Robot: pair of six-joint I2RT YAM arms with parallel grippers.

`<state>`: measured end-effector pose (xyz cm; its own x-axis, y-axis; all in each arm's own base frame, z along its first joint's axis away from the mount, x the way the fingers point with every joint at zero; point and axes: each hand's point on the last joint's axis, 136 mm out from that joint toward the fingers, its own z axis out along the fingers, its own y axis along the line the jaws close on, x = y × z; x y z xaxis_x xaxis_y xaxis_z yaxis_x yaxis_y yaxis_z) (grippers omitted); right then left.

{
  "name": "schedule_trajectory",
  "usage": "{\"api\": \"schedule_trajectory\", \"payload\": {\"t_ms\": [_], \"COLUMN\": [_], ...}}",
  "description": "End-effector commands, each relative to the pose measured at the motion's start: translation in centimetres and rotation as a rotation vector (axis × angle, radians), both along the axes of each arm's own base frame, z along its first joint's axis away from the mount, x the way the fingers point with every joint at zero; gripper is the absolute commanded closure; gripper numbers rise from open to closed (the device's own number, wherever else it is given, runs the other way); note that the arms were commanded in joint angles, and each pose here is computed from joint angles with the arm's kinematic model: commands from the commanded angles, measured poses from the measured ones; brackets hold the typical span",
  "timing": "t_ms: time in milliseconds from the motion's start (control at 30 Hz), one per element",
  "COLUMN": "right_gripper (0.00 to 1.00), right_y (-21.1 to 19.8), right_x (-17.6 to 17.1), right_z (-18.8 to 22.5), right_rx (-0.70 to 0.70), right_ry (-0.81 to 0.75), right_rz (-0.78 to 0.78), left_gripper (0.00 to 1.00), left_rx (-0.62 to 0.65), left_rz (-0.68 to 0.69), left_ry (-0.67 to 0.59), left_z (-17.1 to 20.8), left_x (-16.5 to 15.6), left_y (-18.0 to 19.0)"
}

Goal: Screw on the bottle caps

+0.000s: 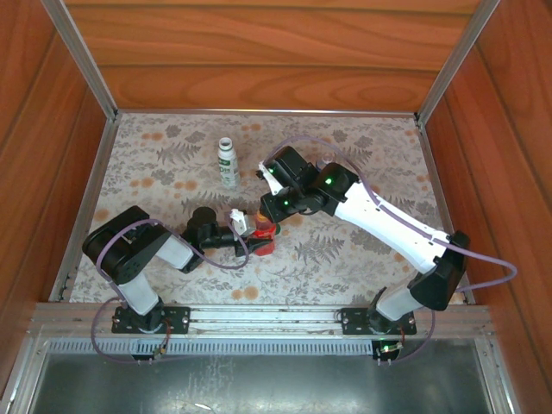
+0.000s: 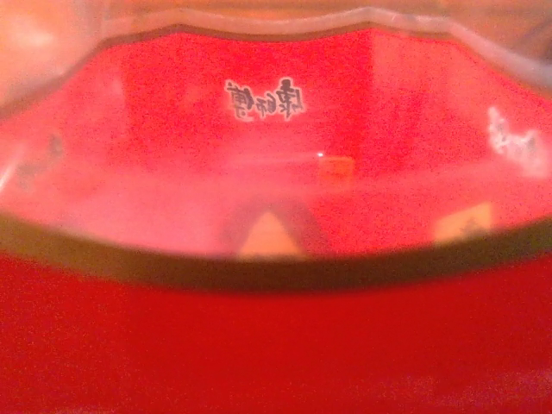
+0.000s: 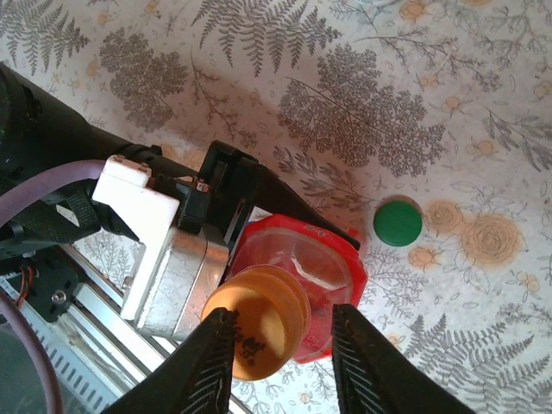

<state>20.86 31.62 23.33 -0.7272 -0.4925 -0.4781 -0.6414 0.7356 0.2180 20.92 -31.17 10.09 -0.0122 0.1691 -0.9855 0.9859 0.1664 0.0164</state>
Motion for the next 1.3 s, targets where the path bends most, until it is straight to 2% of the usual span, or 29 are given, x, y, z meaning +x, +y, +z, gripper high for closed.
{"api": "schedule_trajectory", "payload": {"t_ms": [0, 167, 300, 467, 667, 933, 1033, 1200, 1267], "right_gripper": [0.57, 0.48, 0.47, 0.51, 0.61, 0.66, 0.66, 0.66, 0.64], "right_y": [-0.5, -0.3, 0.2, 0.3, 0.3, 0.3, 0.3, 0.6, 1.3], "right_x": [0.0, 0.3, 0.1, -0.4, -0.5, -0.7, -1.0, -1.8, -2.7], "right_z": [-0.1, 0.3, 0.0, -0.2, -0.4, -0.3, -0.1, -0.1, 0.2], "right_rx": [-0.089, -0.178, -0.234, -0.264, -0.265, -0.255, -0.251, -0.217, -0.154], "right_ry": [-0.040, -0.122, -0.147, -0.142, -0.139, -0.146, -0.160, -0.191, -0.214], "right_rz": [0.031, 0.058, 0.083, 0.103, 0.103, 0.128, 0.190, 0.382, 0.481], "left_gripper": [0.47, 0.47, 0.47, 0.47, 0.47, 0.47, 0.47, 0.47, 0.47], "left_rx": [0.010, 0.011, 0.012, 0.012, 0.012, 0.010, 0.009, -0.004, -0.005], "left_rz": [-0.014, -0.012, -0.014, -0.013, -0.011, -0.013, -0.016, -0.037, -0.044], "left_ry": [0.006, 0.008, 0.010, 0.009, 0.011, 0.010, 0.011, 0.018, 0.022], "left_z": [-0.3, -0.4, -0.4, -0.4, -0.4, -0.3, -0.3, 0.1, 0.1], "left_x": [-0.4, -0.3, -0.4, -0.3, -0.3, -0.4, -0.4, -0.8, -0.9], "left_y": [0.2, 0.2, 0.1, 0.1, 0.2, 0.2, 0.2, 0.1, 0.1]}}
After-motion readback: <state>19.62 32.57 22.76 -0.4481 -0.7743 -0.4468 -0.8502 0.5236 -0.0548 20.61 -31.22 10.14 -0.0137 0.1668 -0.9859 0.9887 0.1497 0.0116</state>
